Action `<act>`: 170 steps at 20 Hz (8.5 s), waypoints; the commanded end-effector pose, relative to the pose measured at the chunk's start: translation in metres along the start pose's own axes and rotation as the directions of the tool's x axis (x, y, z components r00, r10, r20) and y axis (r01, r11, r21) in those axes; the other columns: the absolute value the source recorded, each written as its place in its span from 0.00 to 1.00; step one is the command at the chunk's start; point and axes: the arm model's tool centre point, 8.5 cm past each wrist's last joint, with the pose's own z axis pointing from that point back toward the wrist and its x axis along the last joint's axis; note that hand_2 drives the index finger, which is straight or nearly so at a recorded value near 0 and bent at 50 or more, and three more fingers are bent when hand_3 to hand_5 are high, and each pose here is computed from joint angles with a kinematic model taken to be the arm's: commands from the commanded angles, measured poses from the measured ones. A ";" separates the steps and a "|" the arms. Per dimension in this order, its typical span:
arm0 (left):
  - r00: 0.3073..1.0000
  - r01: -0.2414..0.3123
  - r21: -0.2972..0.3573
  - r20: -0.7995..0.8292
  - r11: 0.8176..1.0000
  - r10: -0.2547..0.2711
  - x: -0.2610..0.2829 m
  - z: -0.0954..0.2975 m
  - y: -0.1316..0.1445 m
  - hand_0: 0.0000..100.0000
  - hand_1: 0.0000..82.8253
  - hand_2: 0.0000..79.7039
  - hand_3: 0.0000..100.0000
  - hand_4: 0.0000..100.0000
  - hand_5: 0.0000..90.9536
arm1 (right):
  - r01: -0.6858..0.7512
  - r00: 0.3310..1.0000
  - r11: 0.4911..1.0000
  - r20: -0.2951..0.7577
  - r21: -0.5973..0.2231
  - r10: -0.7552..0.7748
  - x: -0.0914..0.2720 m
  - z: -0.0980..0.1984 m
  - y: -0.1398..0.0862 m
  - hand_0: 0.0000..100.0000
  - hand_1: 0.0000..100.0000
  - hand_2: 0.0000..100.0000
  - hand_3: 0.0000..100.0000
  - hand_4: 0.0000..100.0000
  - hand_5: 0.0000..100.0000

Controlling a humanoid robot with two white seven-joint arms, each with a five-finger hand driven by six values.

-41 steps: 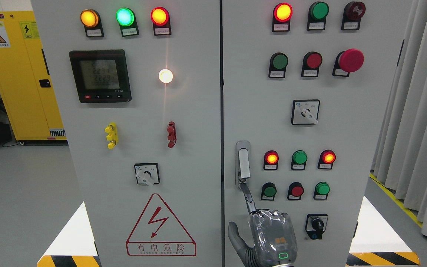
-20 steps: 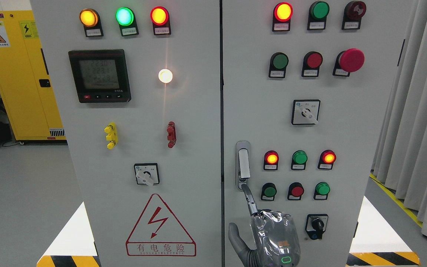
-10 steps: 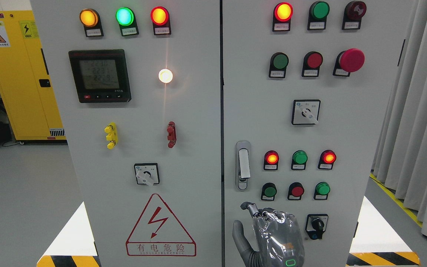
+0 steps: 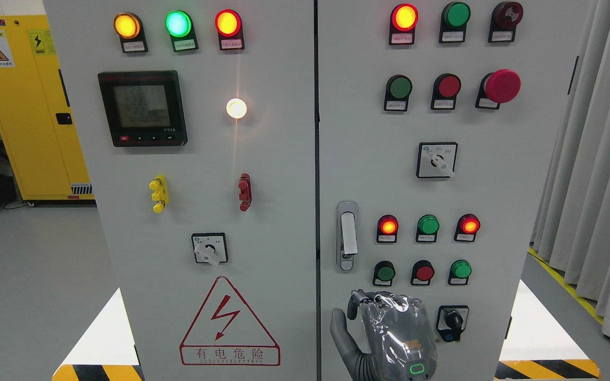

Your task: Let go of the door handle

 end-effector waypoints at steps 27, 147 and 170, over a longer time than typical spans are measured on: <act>1.000 -0.001 -0.002 0.013 1.000 0.001 0.004 0.000 -0.001 0.12 0.67 0.00 0.00 0.00 0.00 | -0.061 0.998 0.997 -0.023 -0.049 0.060 -0.021 -0.067 -0.018 0.21 0.23 1.00 1.00 1.00 1.00; 1.000 -0.001 -0.002 0.013 1.000 0.001 0.004 0.000 -0.001 0.12 0.67 0.00 0.00 0.00 0.00 | -0.068 0.995 0.993 -0.083 -0.092 0.060 -0.039 -0.074 -0.031 0.47 0.42 1.00 1.00 1.00 1.00; 1.000 -0.001 -0.002 0.013 1.000 0.001 0.004 0.000 -0.001 0.12 0.67 0.00 0.00 0.00 0.00 | -0.066 0.994 0.993 -0.088 -0.095 0.058 -0.041 -0.074 -0.032 0.46 0.38 1.00 1.00 1.00 1.00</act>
